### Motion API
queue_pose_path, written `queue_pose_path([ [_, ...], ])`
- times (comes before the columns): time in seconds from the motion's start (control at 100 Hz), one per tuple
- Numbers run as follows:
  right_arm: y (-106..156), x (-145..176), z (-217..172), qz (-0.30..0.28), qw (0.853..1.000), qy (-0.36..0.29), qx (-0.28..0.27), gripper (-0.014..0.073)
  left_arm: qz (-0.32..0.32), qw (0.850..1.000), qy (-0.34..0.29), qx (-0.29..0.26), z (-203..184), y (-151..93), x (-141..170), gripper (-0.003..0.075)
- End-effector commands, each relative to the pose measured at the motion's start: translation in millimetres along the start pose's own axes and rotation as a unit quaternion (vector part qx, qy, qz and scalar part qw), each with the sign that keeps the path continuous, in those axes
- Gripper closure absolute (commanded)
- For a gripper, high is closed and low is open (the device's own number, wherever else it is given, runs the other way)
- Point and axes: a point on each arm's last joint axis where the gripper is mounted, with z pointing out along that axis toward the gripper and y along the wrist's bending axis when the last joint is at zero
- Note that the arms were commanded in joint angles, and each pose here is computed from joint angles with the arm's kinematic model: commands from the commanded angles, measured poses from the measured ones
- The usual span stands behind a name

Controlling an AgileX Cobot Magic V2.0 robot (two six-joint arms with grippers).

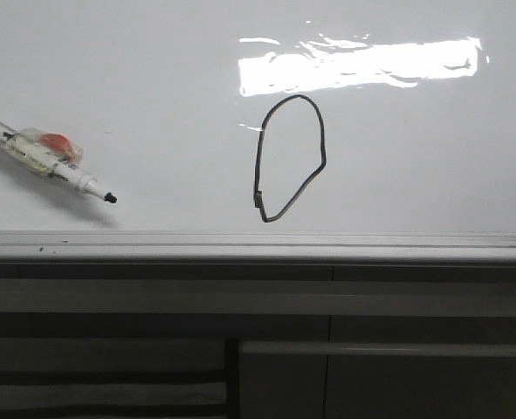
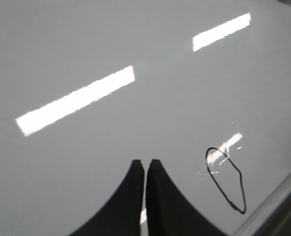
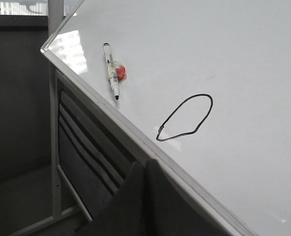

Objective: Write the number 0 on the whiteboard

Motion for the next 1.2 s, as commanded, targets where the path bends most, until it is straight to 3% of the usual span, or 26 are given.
queue_pose_path([
  [0.0,-5,-14,-2,0.004,0.999,-0.044,0.021,0.0664,0.007,0.999,0.004,-0.044,0,10,-6,0.0740],
  [0.12,-5,-14,-2,0.004,0.999,-0.044,0.021,0.0664,-0.011,0.993,0.024,-0.111,-2,22,-2,0.0740],
  [0.2,-5,-14,-2,0.004,0.999,-0.044,0.021,0.0664,-0.041,0.982,0.043,-0.178,-7,33,2,0.0740],
  [0.36,-5,-14,-2,0.004,0.999,-0.044,0.021,0.0664,0.039,0.973,0.064,-0.218,-17,38,2,0.0740],
  [0.56,-5,-14,-2,0.004,0.999,-0.044,0.021,0.0664,0.018,0.952,0.049,-0.303,-39,36,17,0.0740],
  [0.88,-5,-14,-2,0.004,0.999,-0.044,0.021,0.0664,-0.009,0.936,0.096,-0.339,-52,13,114,0.0740],
  [0.92,-5,-14,-2,0.004,0.999,-0.044,0.021,0.0664,-0.026,0.929,0.130,-0.346,-57,11,117,0.0740],
  [1.05,-5,-14,-2,0.004,0.999,-0.044,0.020,0.0664,-0.036,0.926,0.119,-0.356,-64,6,119,0.0740],
  [1.19,-5,-13,-2,0.004,0.999,-0.042,0.019,0.0664,-0.064,0.922,0.178,-0.337,-65,2,130,0.0740],
])
